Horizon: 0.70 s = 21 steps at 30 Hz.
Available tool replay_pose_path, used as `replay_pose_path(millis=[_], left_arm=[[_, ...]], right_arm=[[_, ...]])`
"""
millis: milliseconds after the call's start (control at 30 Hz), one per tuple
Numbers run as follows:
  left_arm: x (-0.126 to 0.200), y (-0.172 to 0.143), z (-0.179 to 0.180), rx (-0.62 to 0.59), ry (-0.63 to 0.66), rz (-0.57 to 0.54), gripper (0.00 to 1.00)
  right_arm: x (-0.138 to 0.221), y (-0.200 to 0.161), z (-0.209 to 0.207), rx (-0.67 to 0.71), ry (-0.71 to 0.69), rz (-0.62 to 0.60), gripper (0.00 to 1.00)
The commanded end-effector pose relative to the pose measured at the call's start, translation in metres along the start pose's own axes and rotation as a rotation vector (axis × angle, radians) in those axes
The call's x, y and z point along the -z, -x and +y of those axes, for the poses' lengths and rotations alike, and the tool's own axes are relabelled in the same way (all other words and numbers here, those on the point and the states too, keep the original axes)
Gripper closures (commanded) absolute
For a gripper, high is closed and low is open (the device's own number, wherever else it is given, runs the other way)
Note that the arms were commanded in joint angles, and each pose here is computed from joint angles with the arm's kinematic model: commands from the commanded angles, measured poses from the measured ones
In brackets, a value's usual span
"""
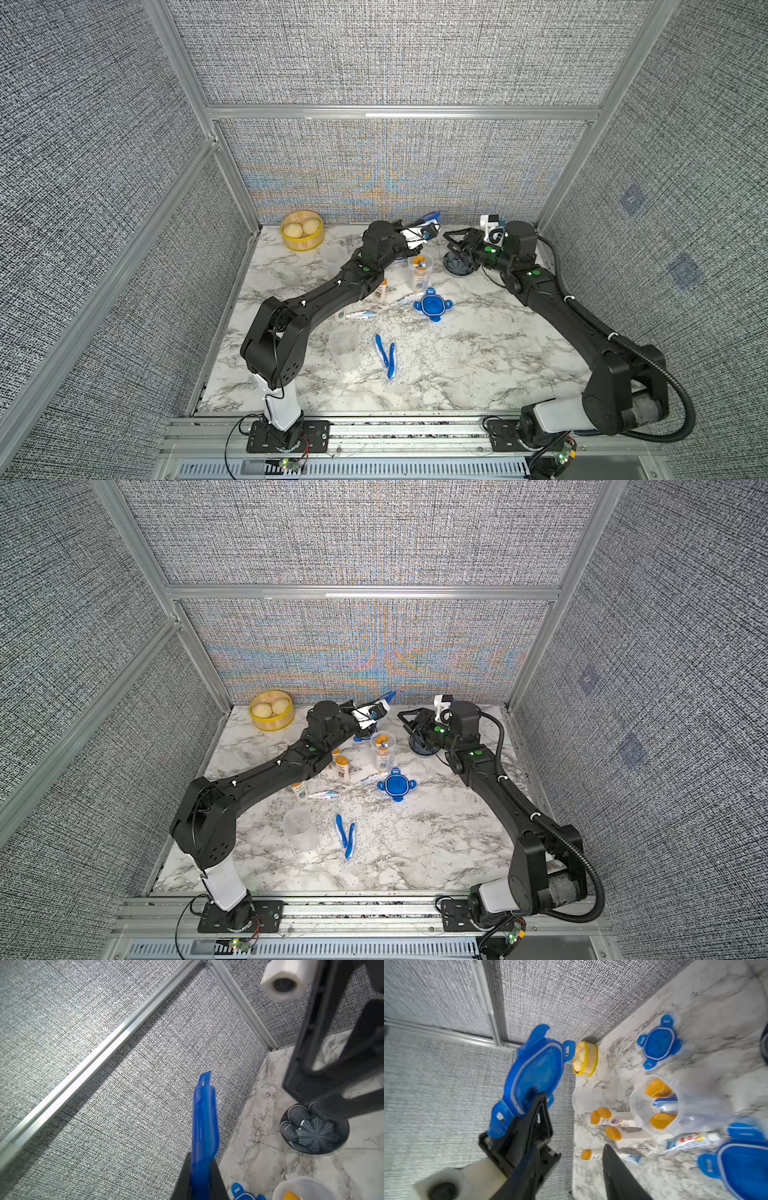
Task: Pack away toiletry kits
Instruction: Pick up the lid from the center of the board.
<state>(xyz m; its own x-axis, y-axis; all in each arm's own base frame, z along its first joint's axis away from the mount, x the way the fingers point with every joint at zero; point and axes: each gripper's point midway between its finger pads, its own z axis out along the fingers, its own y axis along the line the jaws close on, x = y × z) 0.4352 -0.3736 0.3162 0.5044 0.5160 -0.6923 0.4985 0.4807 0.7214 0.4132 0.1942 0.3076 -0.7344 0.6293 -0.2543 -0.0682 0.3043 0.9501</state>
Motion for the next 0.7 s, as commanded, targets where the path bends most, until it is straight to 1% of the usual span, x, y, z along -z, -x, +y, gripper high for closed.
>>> replay_pose_path(millis=[0, 100, 200, 300, 433, 567, 600, 667], left_arm=[[-0.001, 0.009, 0.007, -0.101, 0.047, -0.042, 1.0], [-0.001, 0.007, 0.001, -0.125, 0.031, -0.043, 1.0], [0.003, 0.011, -0.015, -0.172, -0.036, -0.095, 1.0], [0.003, 0.016, -0.019, -0.162, -0.057, -0.117, 1.0], [0.004, 0.018, -0.021, -0.161, -0.063, -0.128, 1.0], [0.003, 0.015, -0.031, -0.212, -0.092, -0.139, 1.0], [0.003, 0.016, -0.031, -0.215, -0.091, -0.144, 1.0], [0.003, 0.015, -0.033, -0.232, -0.095, -0.147, 1.0]], right_arm=[[0.005, 0.011, 0.035, -0.111, 0.132, -0.061, 0.48], [0.007, 0.014, 0.034, -0.131, 0.121, -0.094, 0.48], [0.0, 0.013, 0.036, -0.166, 0.138, -0.076, 0.51], [-0.009, 0.008, 0.037, -0.163, 0.111, -0.036, 0.53], [-0.015, 0.007, 0.034, -0.187, 0.109, -0.026, 0.55], [-0.02, 0.008, 0.027, -0.205, 0.092, -0.023, 0.6], [-0.021, 0.008, 0.025, -0.212, 0.094, -0.021, 0.64], [-0.023, 0.008, 0.023, -0.22, 0.098, -0.022, 0.74]])
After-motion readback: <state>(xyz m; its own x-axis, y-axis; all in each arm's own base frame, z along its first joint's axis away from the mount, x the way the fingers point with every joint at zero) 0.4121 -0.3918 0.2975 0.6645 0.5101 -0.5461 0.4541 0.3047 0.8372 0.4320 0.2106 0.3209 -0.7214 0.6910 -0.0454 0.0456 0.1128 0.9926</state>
